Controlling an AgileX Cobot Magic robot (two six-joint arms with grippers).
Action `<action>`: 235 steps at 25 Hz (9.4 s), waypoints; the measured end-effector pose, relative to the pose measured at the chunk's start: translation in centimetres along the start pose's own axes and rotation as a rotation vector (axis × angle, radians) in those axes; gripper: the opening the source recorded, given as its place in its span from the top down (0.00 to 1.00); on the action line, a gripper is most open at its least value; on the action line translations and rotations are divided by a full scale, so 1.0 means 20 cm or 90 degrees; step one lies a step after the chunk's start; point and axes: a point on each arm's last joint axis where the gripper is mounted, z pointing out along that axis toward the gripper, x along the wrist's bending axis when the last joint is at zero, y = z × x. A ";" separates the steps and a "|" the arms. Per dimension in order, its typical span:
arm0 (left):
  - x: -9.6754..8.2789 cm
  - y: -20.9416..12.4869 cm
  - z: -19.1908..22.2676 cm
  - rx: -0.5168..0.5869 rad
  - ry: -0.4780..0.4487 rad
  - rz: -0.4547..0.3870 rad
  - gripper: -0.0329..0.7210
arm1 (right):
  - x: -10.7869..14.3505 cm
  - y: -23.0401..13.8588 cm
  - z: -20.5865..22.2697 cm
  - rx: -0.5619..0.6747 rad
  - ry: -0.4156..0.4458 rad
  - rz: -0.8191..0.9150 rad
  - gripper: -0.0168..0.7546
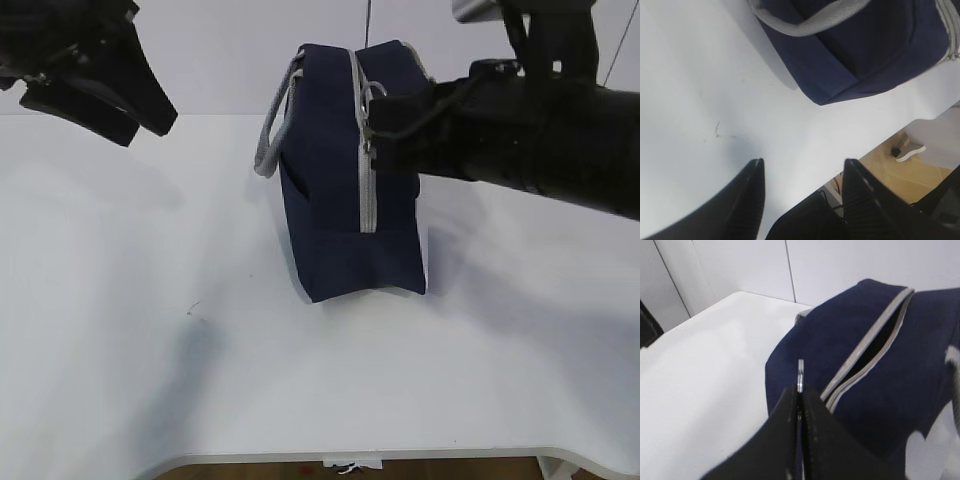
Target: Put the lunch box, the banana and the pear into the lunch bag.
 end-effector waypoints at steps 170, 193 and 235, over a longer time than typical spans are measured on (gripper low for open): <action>-0.26 0.34 0.35 -0.042 -0.120 0.384 0.96 | -0.53 0.25 0.46 0.143 -0.196 0.217 0.98; -0.39 0.25 -0.05 -0.106 -0.042 0.469 0.97 | -0.53 0.31 0.47 0.162 -0.193 0.231 0.98; -0.31 0.29 0.12 -0.050 -0.049 0.448 0.97 | -0.57 0.05 0.65 0.285 -0.204 0.282 0.88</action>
